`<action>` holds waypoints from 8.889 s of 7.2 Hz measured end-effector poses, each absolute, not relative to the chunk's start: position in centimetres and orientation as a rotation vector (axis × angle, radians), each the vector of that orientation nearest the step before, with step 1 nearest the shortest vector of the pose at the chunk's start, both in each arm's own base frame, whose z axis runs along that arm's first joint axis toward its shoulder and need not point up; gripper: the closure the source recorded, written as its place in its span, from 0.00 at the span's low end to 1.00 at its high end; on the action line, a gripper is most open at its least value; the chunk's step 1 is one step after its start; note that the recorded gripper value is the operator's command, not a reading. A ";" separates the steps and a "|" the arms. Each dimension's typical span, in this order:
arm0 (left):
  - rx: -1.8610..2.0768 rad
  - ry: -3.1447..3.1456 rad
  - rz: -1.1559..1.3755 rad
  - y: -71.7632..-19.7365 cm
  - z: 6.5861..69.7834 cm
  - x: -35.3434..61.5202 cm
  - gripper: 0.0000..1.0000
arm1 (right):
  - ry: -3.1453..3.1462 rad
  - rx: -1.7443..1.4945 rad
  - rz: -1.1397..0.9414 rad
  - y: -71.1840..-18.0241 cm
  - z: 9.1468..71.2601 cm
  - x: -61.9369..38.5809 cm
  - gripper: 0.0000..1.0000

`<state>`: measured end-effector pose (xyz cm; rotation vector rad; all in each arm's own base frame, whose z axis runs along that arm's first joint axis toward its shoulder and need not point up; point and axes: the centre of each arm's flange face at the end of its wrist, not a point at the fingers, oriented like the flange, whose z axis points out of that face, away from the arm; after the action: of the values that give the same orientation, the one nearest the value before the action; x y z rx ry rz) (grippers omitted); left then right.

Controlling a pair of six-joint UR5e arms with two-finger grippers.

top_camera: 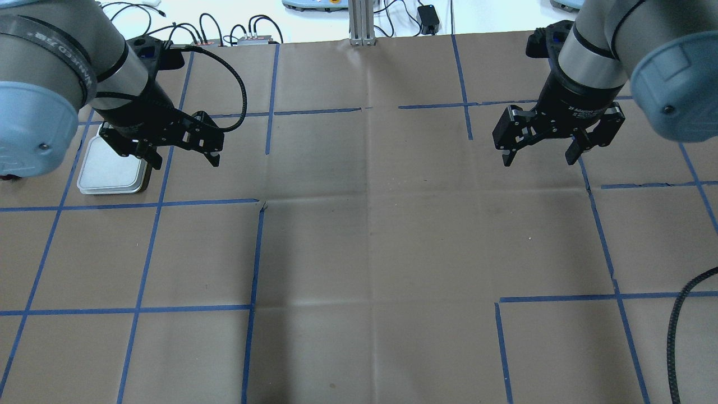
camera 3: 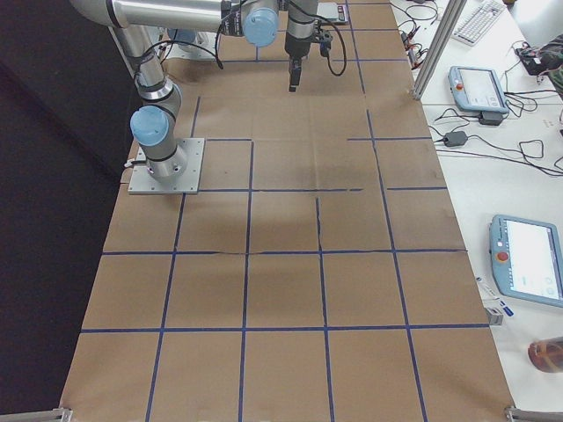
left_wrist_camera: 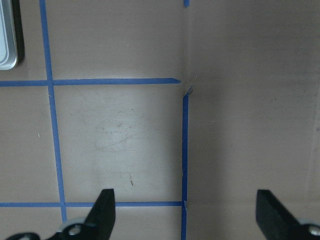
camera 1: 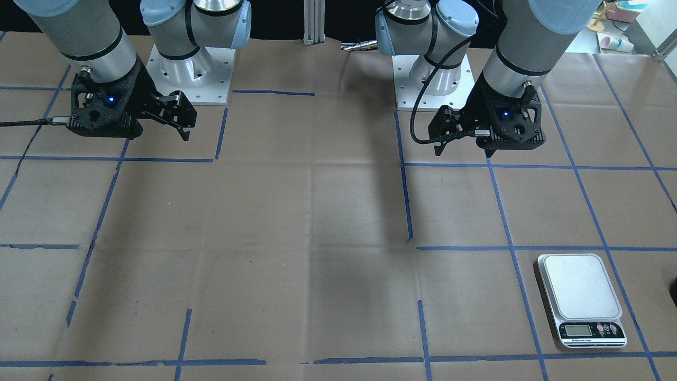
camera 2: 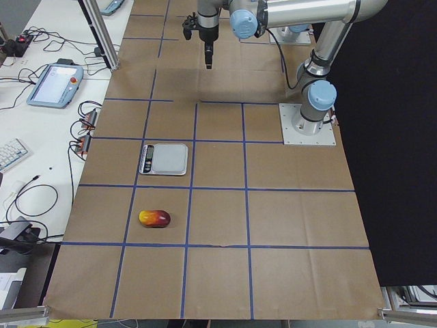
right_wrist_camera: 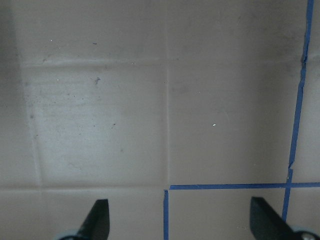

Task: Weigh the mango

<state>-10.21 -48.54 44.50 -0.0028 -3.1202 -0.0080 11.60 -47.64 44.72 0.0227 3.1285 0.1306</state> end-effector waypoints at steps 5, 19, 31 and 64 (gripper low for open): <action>-0.005 -3.122 0.014 -48.2 45.1 -10.2 0.00 | 3.129 0.023 0.131 -47.6 44.7 11.6 0.00; -0.087 -3.155 0.039 -52.8 41.7 4.2 0.00 | 3.128 0.023 0.131 -47.6 44.7 11.6 0.00; 0.008 -3.142 0.049 -67.5 21.4 48.8 0.00 | 3.128 0.023 0.131 -47.6 44.7 11.6 0.00; 0.011 -3.134 0.230 -54.9 45.6 -10.8 0.00 | 3.128 0.023 0.131 -47.6 44.7 11.6 0.00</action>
<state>-10.79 -54.89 45.55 0.0105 -3.1340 0.2304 11.60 -47.64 44.72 0.0227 3.1285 0.1306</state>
